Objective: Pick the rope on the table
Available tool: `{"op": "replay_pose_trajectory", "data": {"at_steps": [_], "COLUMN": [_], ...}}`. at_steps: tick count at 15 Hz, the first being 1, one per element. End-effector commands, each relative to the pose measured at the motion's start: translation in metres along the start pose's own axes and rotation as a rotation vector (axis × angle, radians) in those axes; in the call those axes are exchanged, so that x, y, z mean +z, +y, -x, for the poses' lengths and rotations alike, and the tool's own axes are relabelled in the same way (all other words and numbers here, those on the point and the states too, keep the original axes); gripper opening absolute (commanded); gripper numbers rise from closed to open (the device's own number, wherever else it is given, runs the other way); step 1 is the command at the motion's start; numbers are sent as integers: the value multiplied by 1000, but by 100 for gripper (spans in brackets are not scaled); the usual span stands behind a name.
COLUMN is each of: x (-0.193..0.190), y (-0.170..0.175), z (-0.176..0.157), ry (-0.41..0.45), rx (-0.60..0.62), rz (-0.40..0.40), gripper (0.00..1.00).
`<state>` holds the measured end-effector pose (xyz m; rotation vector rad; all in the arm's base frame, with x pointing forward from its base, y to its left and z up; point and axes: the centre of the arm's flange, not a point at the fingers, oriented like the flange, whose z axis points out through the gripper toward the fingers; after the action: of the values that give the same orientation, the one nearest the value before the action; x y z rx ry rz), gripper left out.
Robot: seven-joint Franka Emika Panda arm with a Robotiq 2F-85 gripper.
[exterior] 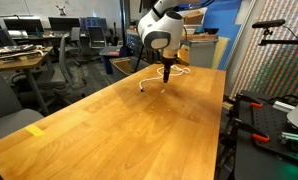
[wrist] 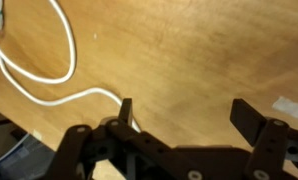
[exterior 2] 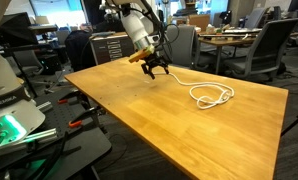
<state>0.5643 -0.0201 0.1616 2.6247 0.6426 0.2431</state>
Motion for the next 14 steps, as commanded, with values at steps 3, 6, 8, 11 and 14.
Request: {"op": "replay_pose_trajectory", "data": {"at_steps": [3, 6, 8, 11, 14], "x": [15, 31, 44, 60, 51], "y": [20, 22, 13, 2, 10], "z": [-52, -64, -65, -65, -66], "ry": [174, 178, 157, 159, 159], "rx": [-122, -126, -126, -142, -199], "rz": [52, -3, -71, -101, -75], "gripper": [100, 76, 71, 47, 79]}}
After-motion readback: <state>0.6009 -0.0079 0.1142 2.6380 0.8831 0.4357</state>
